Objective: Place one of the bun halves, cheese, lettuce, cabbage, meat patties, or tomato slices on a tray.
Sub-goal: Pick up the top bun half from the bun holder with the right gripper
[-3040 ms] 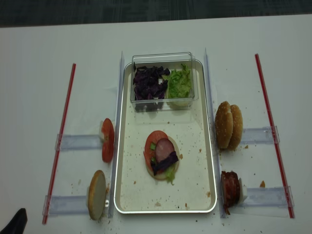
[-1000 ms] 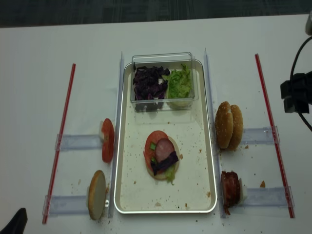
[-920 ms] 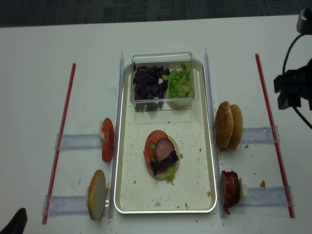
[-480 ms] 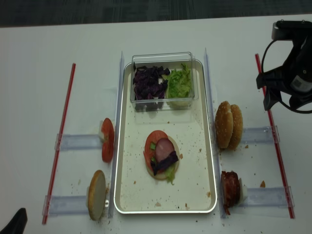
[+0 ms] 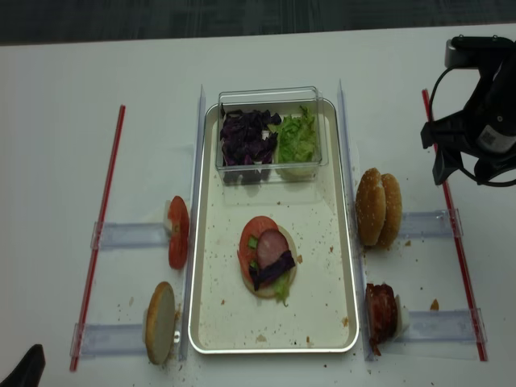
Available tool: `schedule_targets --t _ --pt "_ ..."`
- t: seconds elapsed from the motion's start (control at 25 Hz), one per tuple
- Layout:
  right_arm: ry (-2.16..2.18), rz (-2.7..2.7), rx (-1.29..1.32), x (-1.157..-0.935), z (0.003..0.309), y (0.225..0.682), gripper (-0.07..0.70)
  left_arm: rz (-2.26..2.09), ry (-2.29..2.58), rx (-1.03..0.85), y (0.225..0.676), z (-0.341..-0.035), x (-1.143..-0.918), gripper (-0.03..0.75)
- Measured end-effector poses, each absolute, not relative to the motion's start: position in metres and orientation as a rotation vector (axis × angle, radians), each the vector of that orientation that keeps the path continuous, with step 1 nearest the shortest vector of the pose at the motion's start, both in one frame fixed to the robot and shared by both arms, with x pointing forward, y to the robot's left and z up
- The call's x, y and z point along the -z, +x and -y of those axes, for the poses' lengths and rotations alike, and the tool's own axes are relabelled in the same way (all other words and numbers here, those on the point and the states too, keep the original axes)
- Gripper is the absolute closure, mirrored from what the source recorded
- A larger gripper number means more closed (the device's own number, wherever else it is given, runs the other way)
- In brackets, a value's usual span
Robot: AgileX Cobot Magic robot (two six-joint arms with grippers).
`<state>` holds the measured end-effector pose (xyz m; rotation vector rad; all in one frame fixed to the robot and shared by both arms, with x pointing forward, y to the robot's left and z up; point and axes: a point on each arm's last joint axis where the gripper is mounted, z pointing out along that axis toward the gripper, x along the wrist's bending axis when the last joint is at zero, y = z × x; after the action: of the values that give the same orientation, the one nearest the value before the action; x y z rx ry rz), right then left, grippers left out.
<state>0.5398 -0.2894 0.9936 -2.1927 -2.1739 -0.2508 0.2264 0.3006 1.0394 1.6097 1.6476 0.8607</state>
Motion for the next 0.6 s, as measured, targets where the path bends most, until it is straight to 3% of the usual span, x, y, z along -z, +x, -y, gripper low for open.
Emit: schedule_targets --t 0.28,0.6 --pt "-2.116 2.218 0.235 -0.996 0.273 0.538 0.132 -1.648 1.610 -0.861 0.226 -0.301 -1.039 0.206" --pt "-2.002 2.268 0.244 -1.021 0.237 0.540 0.132 -1.648 1.610 -0.861 0.226 -0.301 -1.039 0.206"
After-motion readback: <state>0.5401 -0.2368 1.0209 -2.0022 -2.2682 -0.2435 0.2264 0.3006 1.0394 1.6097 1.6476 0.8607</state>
